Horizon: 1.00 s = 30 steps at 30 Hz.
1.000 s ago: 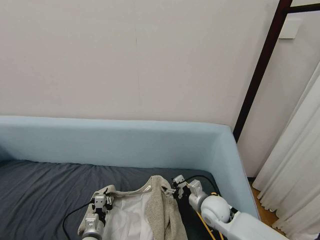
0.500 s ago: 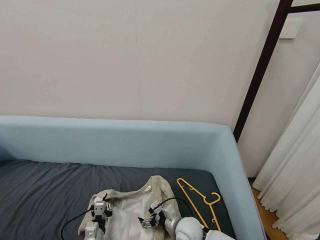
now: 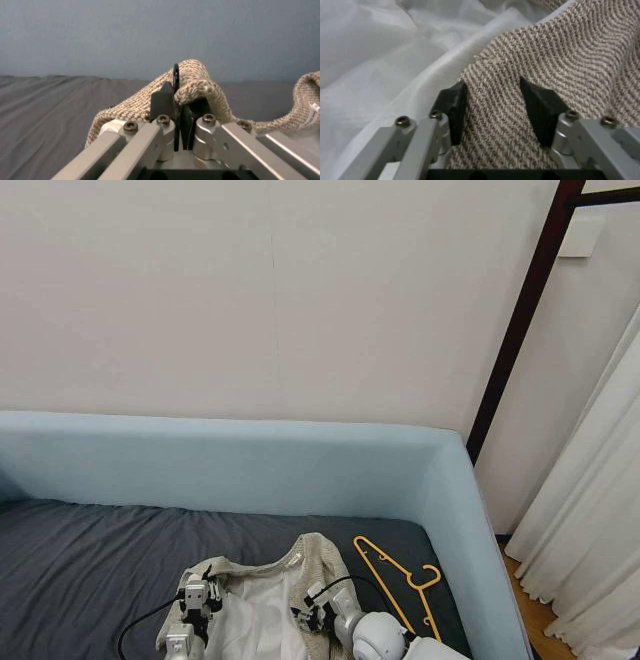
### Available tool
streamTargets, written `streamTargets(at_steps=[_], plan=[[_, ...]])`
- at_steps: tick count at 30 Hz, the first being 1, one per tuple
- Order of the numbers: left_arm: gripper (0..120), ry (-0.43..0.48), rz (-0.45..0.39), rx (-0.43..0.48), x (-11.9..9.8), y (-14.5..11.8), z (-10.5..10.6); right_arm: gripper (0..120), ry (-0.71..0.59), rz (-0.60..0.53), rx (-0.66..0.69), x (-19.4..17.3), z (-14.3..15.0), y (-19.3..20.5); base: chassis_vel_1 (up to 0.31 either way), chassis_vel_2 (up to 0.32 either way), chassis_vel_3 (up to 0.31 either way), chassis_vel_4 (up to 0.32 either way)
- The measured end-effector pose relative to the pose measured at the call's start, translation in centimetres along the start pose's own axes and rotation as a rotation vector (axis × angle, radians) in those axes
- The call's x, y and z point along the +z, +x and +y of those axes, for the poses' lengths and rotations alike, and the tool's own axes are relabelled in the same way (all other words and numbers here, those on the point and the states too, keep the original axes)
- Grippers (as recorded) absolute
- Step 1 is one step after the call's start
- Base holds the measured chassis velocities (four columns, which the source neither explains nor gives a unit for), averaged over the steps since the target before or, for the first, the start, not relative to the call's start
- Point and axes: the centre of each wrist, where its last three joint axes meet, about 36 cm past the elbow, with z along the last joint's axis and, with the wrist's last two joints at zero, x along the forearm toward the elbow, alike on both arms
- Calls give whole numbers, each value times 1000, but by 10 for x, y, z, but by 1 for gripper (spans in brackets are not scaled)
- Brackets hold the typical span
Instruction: Pick up the clothes from the sofa and hang them on the clothes hanger.
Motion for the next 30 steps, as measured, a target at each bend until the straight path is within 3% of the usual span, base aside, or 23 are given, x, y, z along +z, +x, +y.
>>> streamTargets(at_steps=[11,22,30], plan=[[0,1,1,-1,0,1,0,0,-17,21,3,7,2,-1,0,0,0,0],[0,-10,-2,-3,0,-1,4,0,-58,-27,4,-7,-5,18,0,0,0,0],[0,-18,-28,-4,-11,-5,15,0,-180,-150,-1,-44,-33,78,0,0,0,0]])
